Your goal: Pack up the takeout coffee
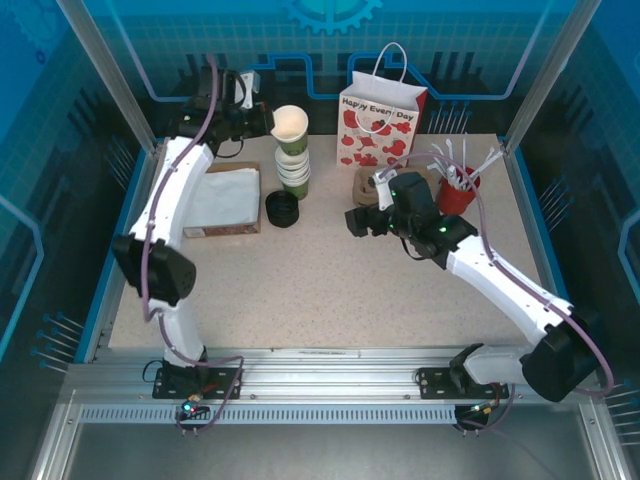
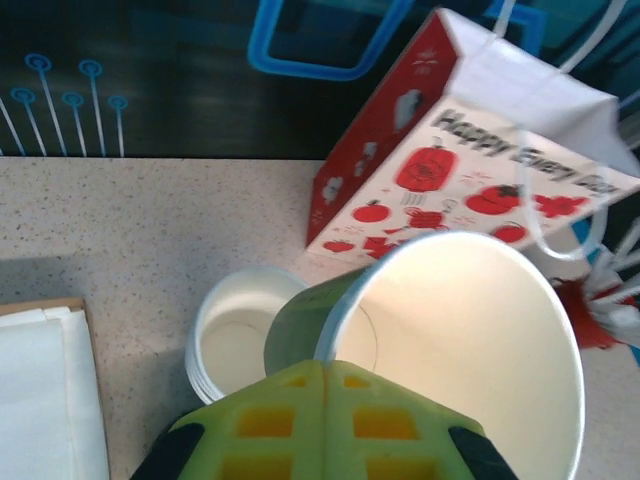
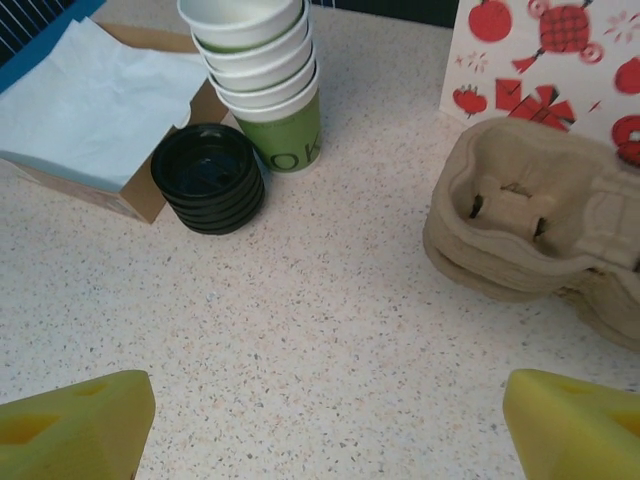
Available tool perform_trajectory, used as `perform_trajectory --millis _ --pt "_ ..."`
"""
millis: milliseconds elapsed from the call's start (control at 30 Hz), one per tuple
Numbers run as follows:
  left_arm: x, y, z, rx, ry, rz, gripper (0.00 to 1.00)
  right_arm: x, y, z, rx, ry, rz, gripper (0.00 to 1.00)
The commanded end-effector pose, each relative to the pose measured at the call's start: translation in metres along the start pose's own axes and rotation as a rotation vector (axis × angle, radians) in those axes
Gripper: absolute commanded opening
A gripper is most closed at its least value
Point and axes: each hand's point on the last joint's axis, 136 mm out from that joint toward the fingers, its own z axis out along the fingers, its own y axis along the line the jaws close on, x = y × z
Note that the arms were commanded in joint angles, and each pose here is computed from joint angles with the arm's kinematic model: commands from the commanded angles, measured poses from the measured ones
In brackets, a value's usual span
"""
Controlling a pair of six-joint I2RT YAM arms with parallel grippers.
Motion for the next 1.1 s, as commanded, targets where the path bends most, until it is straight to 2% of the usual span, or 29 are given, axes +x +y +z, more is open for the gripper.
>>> perform_trajectory --millis 0,167,333,533,800,967,1067 --pt "0.013 -0.036 -0.049 0.055 -0.063 0.046 0.03 -0.007 -0.015 -0.031 0.045 0.006 -0.013 0.91" --pt "0.084 -0.055 -0.052 0.078 -0.003 0.078 0.04 0.007 -0.035 -0.050 0.078 0.050 -0.006 0.91" --pt "0.173 -0.059 -0.030 0.083 0.117 0.086 0.04 0.022 -0.052 -0.058 0.101 0.076 0.027 0.91" --pt "0.249 -0.066 -0.003 0.099 0.208 0.088 0.04 0.031 -0.055 -0.052 0.096 0.091 0.037 0.91" --pt "0.309 -0.066 0.022 0.087 0.296 0.096 0.07 0.038 -0.053 -0.045 0.081 0.107 0.041 0.91" --pt "0.321 -0.066 0.026 0.087 0.318 0.094 0.10 0.040 -0.053 -0.042 0.075 0.115 0.045 0.91" --pt "0.322 -0.066 0.025 0.085 0.321 0.097 0.15 0.040 -0.052 -0.041 0.071 0.116 0.048 0.90"
